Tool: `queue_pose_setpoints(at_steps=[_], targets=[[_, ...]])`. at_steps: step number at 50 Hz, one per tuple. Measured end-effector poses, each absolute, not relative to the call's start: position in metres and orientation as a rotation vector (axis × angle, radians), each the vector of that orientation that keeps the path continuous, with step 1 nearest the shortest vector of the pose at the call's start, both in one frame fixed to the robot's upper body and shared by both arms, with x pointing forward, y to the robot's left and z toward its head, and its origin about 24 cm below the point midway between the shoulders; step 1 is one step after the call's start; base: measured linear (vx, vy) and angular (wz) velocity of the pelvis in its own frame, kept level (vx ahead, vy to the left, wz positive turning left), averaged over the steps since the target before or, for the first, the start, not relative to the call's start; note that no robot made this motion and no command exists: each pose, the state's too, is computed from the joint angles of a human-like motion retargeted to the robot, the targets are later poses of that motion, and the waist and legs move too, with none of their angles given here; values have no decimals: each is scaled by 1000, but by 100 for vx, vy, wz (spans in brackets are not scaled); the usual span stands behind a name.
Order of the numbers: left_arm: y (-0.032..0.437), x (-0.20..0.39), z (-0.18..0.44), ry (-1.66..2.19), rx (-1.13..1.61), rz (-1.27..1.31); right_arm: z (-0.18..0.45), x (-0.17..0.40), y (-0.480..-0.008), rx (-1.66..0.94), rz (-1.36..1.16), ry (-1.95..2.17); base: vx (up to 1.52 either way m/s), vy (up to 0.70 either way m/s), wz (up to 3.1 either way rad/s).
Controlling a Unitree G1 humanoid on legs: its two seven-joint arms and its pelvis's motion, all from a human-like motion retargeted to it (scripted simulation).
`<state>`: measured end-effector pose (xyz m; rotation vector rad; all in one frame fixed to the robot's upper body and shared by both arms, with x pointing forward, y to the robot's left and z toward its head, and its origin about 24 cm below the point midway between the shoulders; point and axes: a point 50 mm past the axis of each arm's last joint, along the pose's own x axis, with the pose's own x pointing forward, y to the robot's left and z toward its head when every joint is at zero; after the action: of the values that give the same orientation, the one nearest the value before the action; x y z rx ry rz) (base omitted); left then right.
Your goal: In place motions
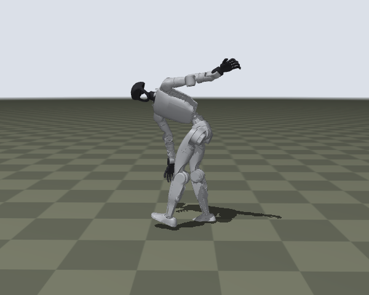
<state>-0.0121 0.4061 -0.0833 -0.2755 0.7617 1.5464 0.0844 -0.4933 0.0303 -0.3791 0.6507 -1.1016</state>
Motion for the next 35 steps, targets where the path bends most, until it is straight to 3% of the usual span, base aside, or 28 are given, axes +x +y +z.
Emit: queue_pose_setpoints(at_steps=[5,11,20,28,35], targets=[[419,-19,-73,798,-195,1499,-54,71,-431,-397,-845,917,25,47,-87],[420,-36,-72,841,-188,1457,-115,37,-363,-234,-773,1103,40,47,-94],[394,-76,-87,931,-250,1486,-128,33,-344,-219,-724,1191,37,40,-83],[370,-77,-104,1256,0,1017,-131,16,-342,-208,-749,1267,14,21,-78],[342,-60,-125,1423,100,630,-155,-19,-291,-45,-652,1473,-1,4,-57]])
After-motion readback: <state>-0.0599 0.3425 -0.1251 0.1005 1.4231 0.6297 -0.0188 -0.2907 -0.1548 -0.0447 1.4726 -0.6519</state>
